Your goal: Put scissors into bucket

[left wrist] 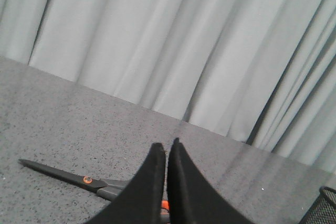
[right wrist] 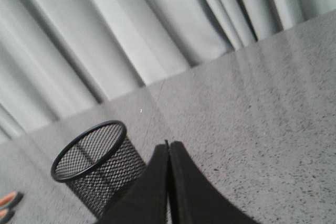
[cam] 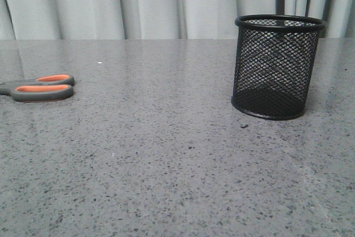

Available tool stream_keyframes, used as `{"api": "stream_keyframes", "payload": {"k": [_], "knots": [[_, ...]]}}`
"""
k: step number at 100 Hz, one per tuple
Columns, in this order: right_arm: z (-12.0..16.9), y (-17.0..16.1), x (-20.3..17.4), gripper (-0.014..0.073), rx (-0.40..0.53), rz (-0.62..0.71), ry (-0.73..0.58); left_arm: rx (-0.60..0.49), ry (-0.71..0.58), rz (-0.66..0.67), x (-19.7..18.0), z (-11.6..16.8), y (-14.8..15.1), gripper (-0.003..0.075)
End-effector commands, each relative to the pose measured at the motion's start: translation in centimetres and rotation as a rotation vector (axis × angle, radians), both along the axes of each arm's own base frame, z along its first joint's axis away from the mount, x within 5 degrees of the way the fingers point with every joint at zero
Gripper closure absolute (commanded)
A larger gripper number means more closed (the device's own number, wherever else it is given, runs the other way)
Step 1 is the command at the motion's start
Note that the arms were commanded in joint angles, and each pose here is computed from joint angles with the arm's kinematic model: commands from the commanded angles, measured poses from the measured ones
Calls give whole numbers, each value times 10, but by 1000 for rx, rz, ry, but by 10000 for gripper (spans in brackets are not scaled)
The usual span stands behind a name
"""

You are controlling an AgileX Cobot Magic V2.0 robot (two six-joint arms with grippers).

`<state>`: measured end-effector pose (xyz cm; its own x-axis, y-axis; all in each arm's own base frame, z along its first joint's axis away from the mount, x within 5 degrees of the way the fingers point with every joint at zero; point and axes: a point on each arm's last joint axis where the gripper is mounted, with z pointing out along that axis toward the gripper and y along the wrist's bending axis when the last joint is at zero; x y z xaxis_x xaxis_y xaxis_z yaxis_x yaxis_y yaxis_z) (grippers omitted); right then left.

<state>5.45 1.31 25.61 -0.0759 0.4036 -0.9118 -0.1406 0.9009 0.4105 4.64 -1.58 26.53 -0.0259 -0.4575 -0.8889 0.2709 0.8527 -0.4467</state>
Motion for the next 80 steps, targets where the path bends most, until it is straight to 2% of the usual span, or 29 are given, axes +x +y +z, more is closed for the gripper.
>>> {"api": "stream_keyframes", "payload": {"k": [1, 19, 30, 44, 61, 71, 80], "knots": [[31, 1, 8, 657, -47, 2, 15, 75, -5, -1, 3, 33, -1, 741], [70, 7, 32, 653, -185, 86, 222, 323, 202, -69, 25, 71, -10, 741], [86, 10, 46, 653, -230, 138, 353, 447, 337, -135, 40, 81, -15, 741], [93, 12, 60, 653, -256, 181, 451, 480, 429, -183, 52, 91, -19, 741], [100, 14, 63, 649, -294, 221, 490, 501, 471, -212, 55, 100, -21, 740], [106, 15, 63, 593, -297, 233, 498, 532, 453, -221, 53, 106, -21, 737], [110, 15, 63, 480, -304, 247, 513, 536, 434, -218, 52, 111, -20, 687]]}}
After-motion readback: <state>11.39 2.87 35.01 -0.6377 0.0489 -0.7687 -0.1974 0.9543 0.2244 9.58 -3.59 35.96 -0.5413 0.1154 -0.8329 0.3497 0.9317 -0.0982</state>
